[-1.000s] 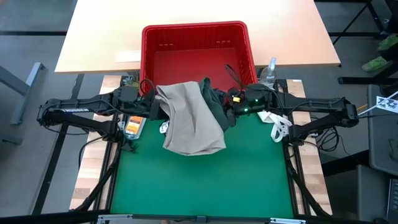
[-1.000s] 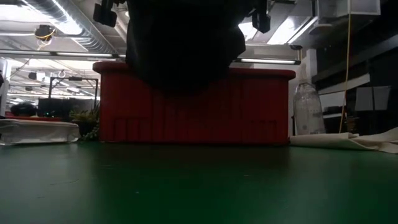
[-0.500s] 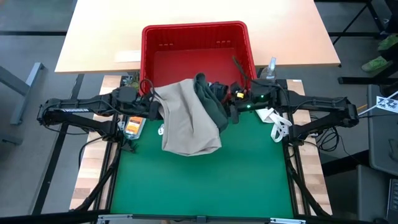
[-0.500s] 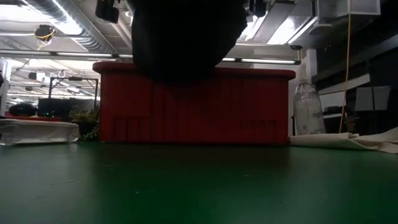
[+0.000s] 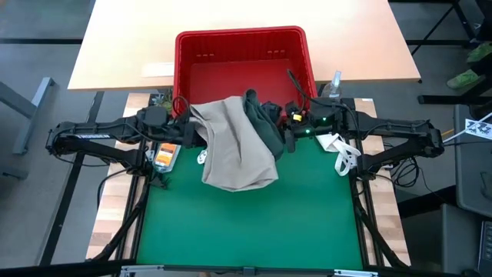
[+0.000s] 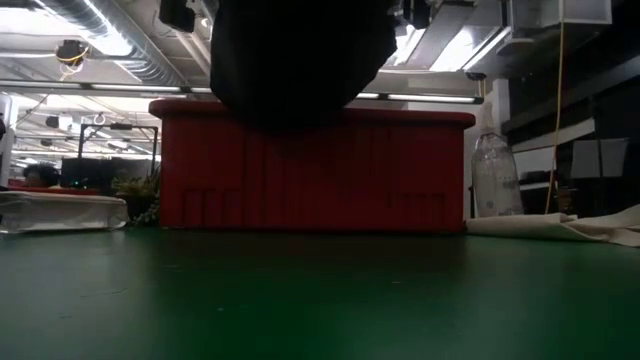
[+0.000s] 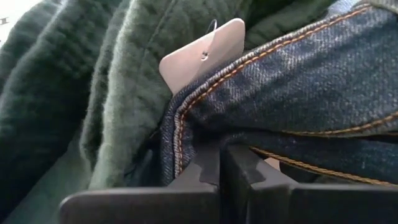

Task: Fold laundry
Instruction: Put the stack of colored folded clothes into the red laundry bin

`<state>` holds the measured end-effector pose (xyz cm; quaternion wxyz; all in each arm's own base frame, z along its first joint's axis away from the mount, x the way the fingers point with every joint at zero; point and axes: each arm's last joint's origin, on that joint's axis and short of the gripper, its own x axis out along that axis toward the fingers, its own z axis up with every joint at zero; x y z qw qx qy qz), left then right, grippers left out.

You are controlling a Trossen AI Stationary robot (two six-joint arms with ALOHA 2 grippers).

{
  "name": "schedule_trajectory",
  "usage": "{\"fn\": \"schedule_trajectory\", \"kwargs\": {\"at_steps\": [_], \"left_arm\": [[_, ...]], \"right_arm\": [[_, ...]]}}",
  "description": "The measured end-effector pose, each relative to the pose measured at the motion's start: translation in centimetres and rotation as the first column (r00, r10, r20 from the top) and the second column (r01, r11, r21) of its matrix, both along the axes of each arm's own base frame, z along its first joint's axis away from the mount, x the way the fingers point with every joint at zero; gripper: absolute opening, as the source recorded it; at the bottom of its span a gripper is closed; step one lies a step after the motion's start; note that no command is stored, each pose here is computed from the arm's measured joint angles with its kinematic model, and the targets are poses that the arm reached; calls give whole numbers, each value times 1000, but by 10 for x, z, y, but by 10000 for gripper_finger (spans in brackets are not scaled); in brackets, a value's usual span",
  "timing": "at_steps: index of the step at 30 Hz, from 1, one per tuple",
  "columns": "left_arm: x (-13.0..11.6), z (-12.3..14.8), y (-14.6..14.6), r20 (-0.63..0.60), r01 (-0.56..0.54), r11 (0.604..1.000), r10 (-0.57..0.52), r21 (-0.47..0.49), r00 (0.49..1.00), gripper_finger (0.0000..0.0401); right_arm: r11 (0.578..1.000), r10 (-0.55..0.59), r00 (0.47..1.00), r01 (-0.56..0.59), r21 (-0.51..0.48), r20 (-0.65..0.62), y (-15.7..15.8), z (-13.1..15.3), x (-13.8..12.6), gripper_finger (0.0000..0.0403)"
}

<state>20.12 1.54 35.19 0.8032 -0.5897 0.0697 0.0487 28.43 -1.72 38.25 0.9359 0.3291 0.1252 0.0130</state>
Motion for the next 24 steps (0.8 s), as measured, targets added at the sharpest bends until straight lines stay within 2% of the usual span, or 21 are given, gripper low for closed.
{"fn": "schedule_trajectory", "kwargs": {"at_steps": [24], "left_arm": [[1,14,1,147,-25,1000,23,13,989,5]], "right_arm": [[1000,-2,994,4,-11,112,-6,10,2,1]]}}
